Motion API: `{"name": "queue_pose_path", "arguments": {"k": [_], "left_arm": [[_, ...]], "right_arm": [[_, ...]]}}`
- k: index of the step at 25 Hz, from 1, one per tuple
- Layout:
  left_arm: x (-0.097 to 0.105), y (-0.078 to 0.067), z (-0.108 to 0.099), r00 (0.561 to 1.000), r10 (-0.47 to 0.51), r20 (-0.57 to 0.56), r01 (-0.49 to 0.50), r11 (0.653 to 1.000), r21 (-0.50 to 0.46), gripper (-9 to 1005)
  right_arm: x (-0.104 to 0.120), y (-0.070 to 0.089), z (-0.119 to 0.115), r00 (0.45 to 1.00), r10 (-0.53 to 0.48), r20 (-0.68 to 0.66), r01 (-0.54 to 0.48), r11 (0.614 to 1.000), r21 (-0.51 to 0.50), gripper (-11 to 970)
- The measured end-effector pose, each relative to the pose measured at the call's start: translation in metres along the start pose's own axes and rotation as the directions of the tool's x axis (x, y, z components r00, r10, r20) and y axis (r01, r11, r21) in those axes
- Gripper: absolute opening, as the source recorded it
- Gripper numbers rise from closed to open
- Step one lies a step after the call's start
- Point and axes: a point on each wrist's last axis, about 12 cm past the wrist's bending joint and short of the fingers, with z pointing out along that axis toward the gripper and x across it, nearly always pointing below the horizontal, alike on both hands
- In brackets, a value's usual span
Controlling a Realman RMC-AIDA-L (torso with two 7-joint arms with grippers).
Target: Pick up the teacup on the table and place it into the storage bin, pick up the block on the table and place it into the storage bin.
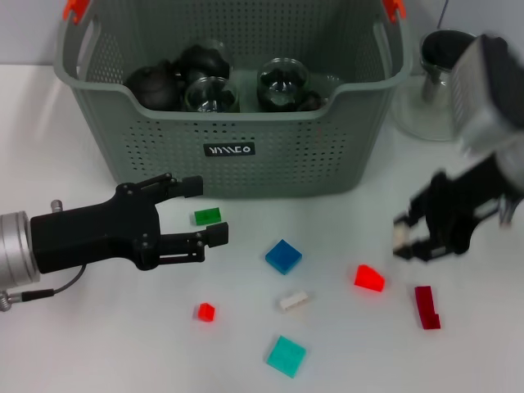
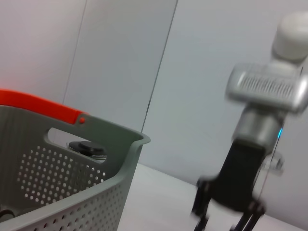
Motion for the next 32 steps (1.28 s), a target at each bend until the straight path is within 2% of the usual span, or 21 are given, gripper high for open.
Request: {"name": "queue_pose_path", "arguments": {"k": [3,6,8,11,15,18,20,26,31,32], "left_arm": [[0.0,0.0,0.0,1.0,0.004,-0.001,-0.004,1.0,-0.004,918],[0.0,0.0,0.0,1.0,0.007,-0.001,-0.007,1.0,-0.005,919],[-0.001,0.001,0.001,1.0,0.008,-0.001,-0.008,1.0,-0.001,919],[-0.002,0.001,0.001,1.0,0.008,-0.001,-0.008,1.0,0.005,919],[-0.002,0.001,0.002,1.0,0.009,-0.003,-0.009,1.0,0.009,918],[-0.002,0.001,0.002,1.0,0.009,-0.003,-0.009,1.0,0.01,918],[-0.003,0.001,0.003,1.0,0.009,-0.003,-0.009,1.0,0.011,917],[-0.002,0.001,0.002,1.0,0.008,-0.001,-0.008,1.0,0.01,918],[-0.002,0.0,0.002,1.0,0.007,0.0,-0.007,1.0,0.009,919],[-0.002,0.0,0.002,1.0,0.006,0.0,-0.006,1.0,0.01,919]], "right_arm": [[-0.022,0.011,-0.04,0.987,-0.077,0.144,0.072,0.997,0.04,448],[-0.047,0.014,-0.074,0.929,-0.149,0.34,0.116,0.987,0.116,453],[-0.064,0.007,-0.091,0.875,-0.162,0.456,0.091,0.981,0.174,457],[-0.086,-0.014,-0.105,0.823,-0.124,0.554,-0.027,0.966,0.255,462],[-0.105,-0.05,-0.107,0.819,-0.045,0.572,-0.173,0.931,0.321,470],[-0.113,-0.069,-0.099,0.846,-0.007,0.533,-0.209,0.916,0.344,475],[-0.114,-0.076,-0.092,0.868,0.003,0.497,-0.211,0.907,0.364,479],[-0.111,-0.081,-0.08,0.898,0.001,0.44,-0.202,0.89,0.409,490],[-0.1,-0.076,-0.085,0.89,-0.004,0.457,-0.205,0.89,0.408,754],[-0.096,-0.072,-0.087,0.883,-0.018,0.47,-0.194,0.896,0.4,771]]}}
